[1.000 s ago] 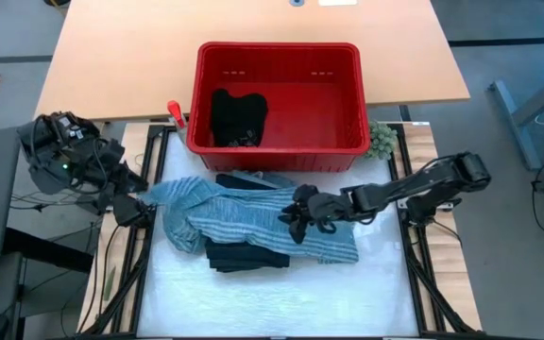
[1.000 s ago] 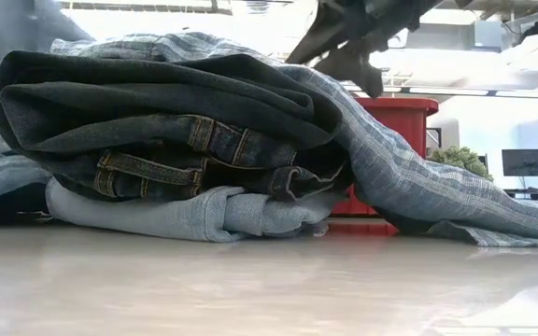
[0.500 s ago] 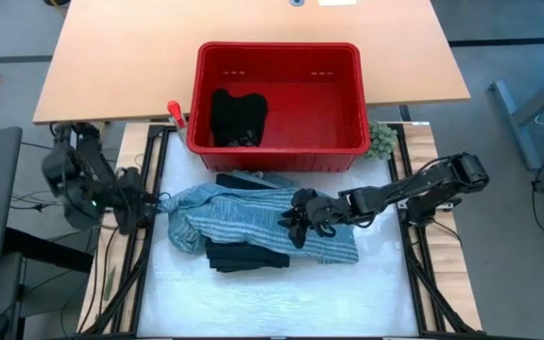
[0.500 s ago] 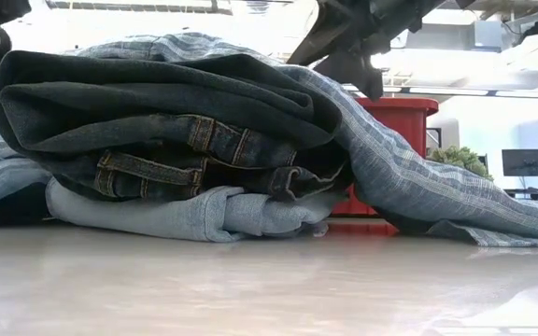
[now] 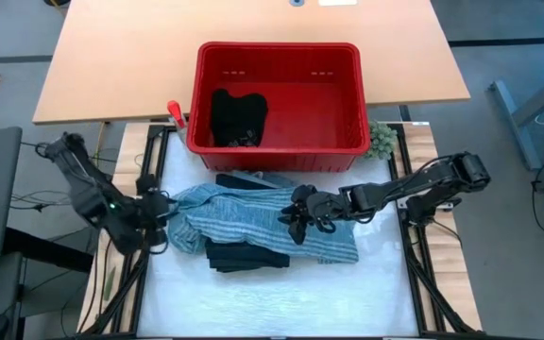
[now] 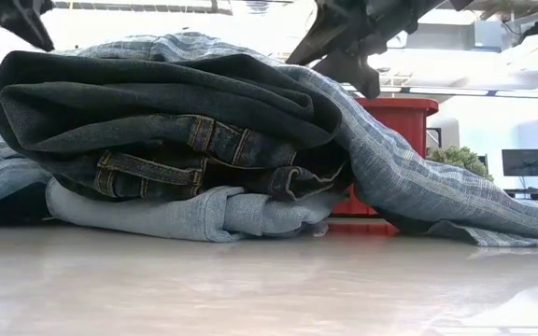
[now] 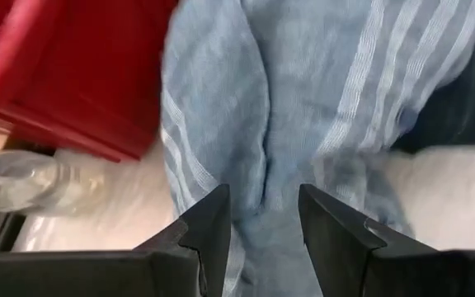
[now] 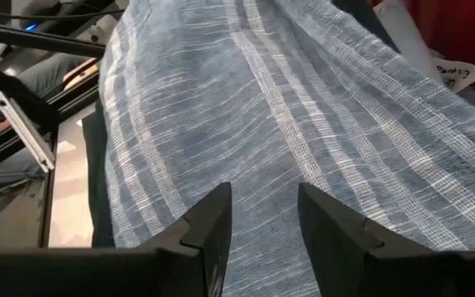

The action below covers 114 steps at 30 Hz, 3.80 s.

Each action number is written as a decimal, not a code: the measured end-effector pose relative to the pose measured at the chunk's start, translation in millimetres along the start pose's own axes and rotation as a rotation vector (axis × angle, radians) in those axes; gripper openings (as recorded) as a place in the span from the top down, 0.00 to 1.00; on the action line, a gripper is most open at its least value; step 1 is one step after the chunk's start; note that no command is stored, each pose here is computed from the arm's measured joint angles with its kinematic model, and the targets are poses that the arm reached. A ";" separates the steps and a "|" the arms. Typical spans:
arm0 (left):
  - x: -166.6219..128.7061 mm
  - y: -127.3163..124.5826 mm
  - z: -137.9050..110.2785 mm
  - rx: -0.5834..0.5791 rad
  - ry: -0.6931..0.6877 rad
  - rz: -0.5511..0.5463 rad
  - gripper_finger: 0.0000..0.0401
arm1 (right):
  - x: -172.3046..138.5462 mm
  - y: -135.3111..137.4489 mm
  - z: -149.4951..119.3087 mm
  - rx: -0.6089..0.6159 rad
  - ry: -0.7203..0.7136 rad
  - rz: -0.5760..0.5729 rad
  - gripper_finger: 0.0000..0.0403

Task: Fold Laundry from Bin
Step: Fold the blue and white patterned shirt

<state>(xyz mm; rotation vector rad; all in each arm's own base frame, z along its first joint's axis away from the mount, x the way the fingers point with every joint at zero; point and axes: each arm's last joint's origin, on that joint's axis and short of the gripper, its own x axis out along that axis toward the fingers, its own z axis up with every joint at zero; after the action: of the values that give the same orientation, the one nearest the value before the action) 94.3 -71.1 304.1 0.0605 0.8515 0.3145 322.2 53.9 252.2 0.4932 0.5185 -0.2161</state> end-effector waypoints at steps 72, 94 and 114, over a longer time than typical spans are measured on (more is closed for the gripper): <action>51.7 -29.4 86.2 -0.031 0.264 -0.279 0.99 | -65.4 -8.9 -21.7 0.154 0.379 -0.089 0.59; -11.3 -29.6 186.6 -0.031 -0.176 -0.314 0.55 | -82.7 -66.2 -132.0 0.653 0.385 -0.508 0.10; 171.8 -93.0 196.3 0.110 0.103 -0.045 0.56 | -51.6 -63.0 -172.0 0.636 0.262 -0.594 0.49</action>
<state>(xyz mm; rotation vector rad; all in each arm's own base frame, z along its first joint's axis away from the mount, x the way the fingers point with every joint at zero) 370.0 -94.4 291.8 0.1277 0.9709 0.2295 186.0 89.8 124.3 0.9868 0.8510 -0.9119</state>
